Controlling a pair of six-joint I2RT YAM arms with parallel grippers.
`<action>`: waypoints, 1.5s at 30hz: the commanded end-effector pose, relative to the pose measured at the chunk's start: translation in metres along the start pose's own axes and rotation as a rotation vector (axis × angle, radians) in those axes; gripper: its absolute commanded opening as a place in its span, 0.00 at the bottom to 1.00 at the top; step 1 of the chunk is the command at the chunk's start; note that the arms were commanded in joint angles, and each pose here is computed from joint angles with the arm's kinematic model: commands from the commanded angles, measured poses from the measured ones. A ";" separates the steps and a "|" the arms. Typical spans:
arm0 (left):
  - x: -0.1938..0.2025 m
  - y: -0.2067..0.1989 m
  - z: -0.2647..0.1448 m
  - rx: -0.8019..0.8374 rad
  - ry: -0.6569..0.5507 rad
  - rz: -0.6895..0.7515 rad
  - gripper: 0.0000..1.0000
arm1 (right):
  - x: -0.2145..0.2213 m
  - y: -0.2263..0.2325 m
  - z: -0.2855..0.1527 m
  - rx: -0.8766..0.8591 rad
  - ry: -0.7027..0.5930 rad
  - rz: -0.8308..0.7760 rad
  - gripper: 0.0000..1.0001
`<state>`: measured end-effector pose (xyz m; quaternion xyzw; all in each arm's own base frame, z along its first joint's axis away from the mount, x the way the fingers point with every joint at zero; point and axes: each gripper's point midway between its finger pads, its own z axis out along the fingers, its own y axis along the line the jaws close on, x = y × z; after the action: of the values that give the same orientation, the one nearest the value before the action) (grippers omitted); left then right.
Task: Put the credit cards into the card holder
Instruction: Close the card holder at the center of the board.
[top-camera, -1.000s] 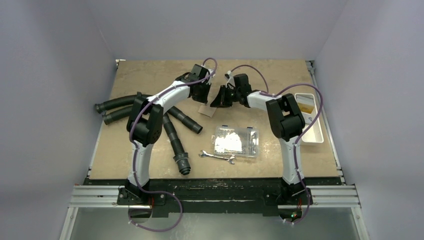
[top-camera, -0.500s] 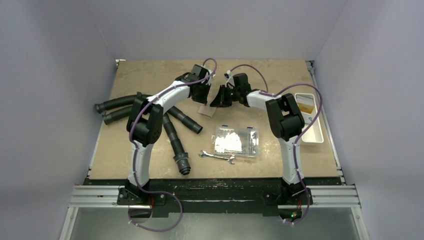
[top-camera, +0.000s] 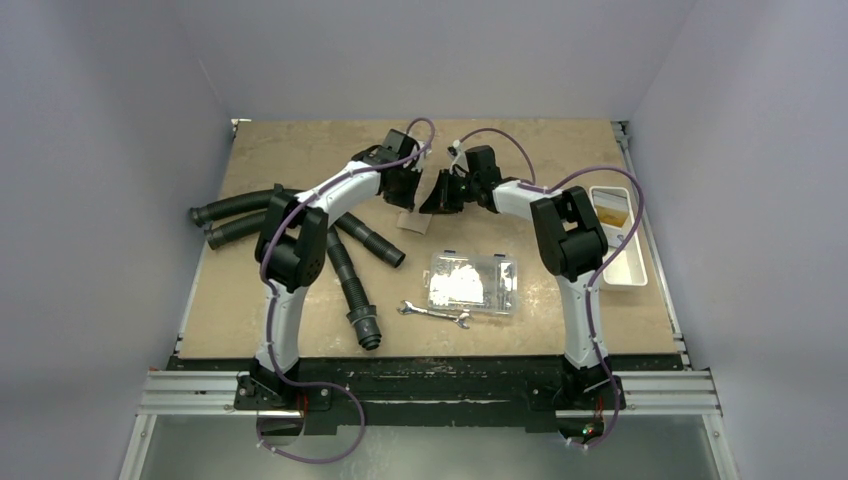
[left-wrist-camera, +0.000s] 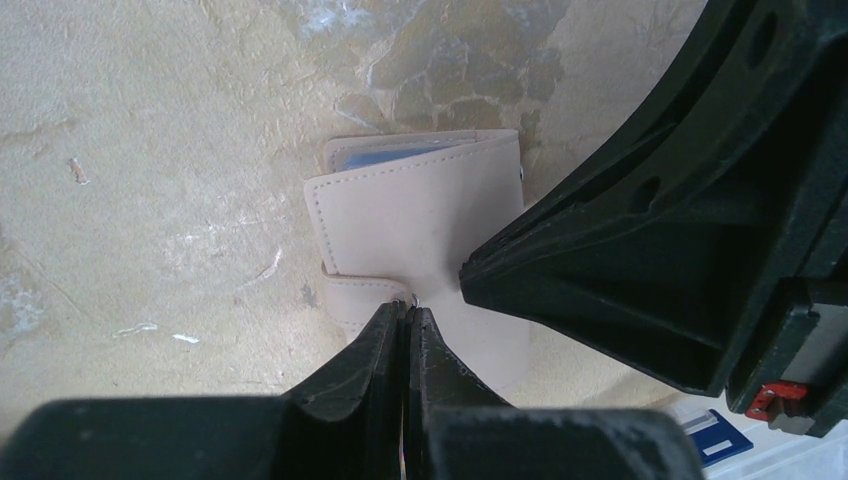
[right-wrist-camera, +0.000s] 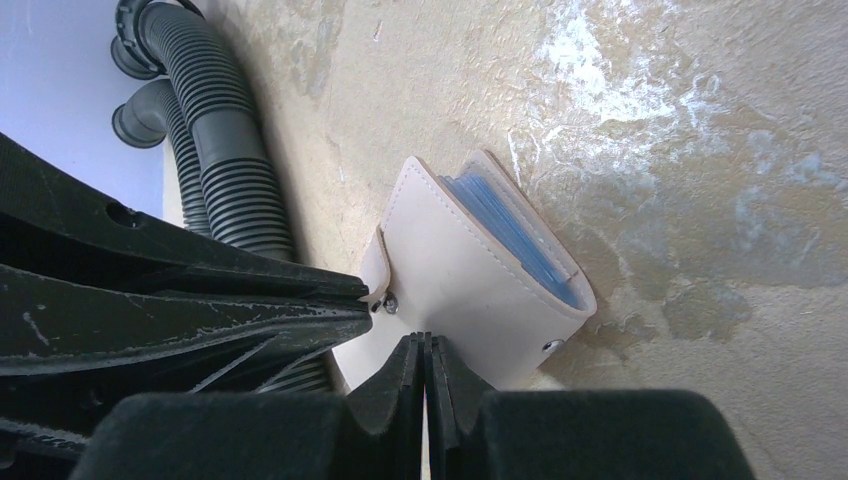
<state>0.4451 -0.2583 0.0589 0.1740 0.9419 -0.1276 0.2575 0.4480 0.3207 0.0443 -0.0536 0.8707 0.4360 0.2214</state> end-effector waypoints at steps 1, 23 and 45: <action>-0.009 -0.020 0.001 0.080 -0.003 0.010 0.00 | 0.011 -0.024 0.013 0.068 0.019 -0.006 0.10; 0.033 -0.017 0.028 0.024 0.138 0.012 0.00 | 0.015 -0.025 0.016 0.070 0.039 -0.001 0.11; 0.103 -0.001 0.063 0.024 0.302 -0.108 0.00 | 0.017 -0.024 0.015 0.062 0.044 -0.003 0.11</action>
<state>0.4444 -0.2614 0.0465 0.1549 0.9503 -0.1364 0.2332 0.4482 0.3209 0.0436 -0.0542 0.8707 0.4404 0.2121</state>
